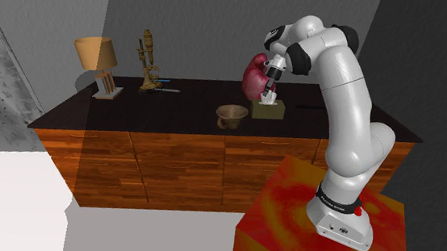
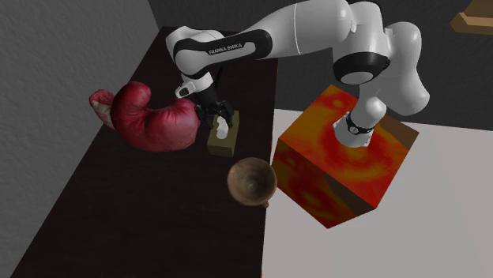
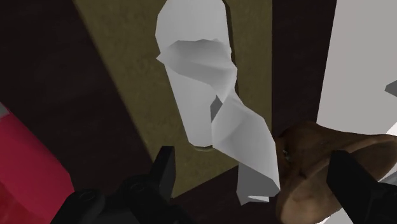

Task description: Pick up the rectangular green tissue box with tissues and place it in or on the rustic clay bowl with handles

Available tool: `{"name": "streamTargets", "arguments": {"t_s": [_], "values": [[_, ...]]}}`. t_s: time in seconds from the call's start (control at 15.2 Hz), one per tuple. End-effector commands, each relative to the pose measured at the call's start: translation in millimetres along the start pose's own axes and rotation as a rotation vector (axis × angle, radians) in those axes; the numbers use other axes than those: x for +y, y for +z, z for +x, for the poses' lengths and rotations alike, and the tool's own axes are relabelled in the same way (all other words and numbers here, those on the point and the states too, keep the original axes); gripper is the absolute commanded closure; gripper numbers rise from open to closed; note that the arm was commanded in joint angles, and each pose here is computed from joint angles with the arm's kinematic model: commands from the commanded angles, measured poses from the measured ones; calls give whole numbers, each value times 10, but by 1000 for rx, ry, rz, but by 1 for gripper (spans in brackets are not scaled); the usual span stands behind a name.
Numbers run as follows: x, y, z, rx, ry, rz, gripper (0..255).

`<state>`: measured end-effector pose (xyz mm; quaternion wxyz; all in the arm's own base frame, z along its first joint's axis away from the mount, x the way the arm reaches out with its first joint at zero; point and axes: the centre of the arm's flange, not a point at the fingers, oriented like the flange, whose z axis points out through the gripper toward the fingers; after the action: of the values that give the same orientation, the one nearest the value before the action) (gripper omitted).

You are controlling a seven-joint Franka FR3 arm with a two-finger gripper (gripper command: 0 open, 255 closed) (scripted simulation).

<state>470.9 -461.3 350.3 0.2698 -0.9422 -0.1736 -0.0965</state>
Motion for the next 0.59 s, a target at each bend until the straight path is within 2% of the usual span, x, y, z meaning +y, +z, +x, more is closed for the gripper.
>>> {"name": "streamTargets", "arguments": {"t_s": [0.0,0.07,0.13,0.53], "values": [[0,1,0,0,0,0,0],[0,1,0,0,0,0,0],[0,1,0,0,0,0,255],[0,3,-1,0,0,0,255]]}}
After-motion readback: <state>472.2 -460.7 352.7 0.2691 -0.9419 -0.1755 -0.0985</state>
